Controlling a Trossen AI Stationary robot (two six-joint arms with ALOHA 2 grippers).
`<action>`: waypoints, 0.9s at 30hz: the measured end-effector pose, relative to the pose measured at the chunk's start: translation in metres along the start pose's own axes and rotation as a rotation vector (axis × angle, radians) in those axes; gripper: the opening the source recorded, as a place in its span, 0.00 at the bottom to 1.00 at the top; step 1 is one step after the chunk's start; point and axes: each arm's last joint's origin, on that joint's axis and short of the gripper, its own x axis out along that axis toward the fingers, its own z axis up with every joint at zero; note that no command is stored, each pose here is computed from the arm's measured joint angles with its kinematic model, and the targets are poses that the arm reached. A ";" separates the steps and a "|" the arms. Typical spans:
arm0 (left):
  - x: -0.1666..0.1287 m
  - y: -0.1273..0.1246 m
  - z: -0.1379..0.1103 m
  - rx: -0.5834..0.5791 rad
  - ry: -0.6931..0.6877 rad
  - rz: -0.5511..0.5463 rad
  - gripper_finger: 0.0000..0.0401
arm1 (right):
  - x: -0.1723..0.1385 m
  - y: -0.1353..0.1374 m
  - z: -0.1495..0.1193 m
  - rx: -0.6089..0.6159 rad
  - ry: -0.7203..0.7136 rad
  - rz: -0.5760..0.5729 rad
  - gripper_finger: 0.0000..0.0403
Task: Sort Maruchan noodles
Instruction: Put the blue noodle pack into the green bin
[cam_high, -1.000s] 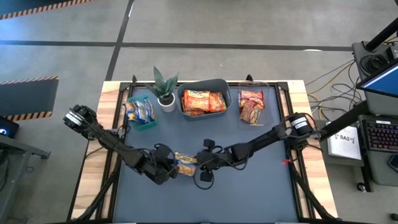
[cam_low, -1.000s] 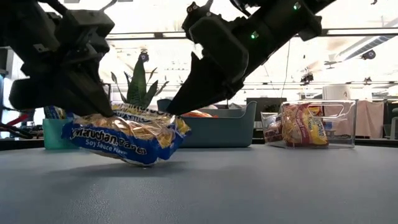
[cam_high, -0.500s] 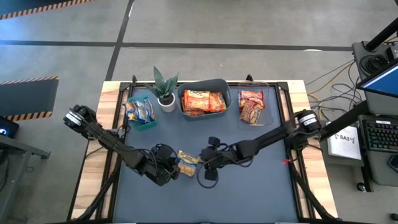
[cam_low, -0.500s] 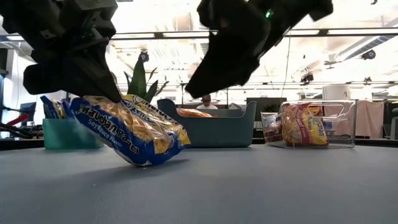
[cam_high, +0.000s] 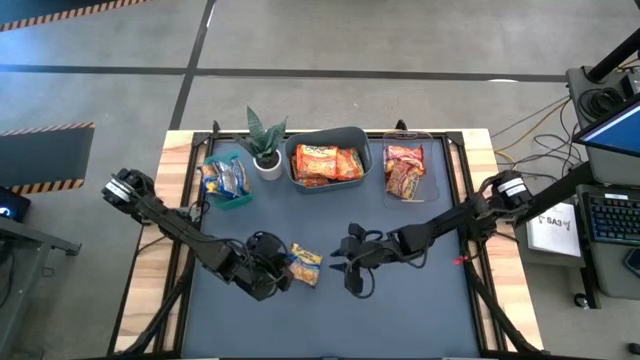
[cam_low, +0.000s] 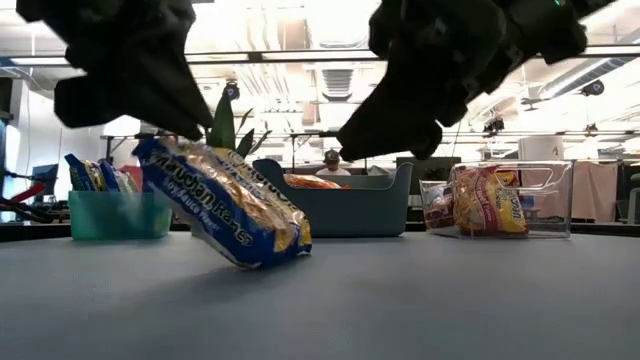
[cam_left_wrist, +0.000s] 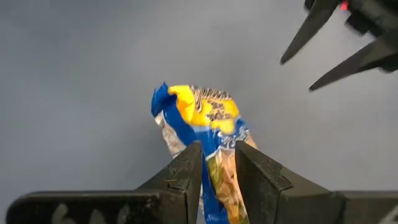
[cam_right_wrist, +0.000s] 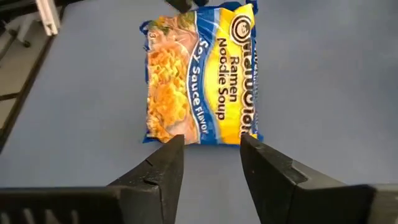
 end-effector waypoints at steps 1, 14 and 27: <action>-0.001 -0.002 0.001 -0.001 -0.003 -0.002 0.19 | 0.000 -0.001 -0.003 0.003 -0.015 0.008 0.36; -0.002 -0.016 0.007 0.084 -0.009 -0.019 0.19 | -0.003 -0.009 -0.008 0.001 -0.043 0.005 0.33; -0.010 -0.015 -0.013 0.371 0.043 -0.073 0.19 | -0.001 -0.013 -0.005 0.275 0.010 0.051 0.52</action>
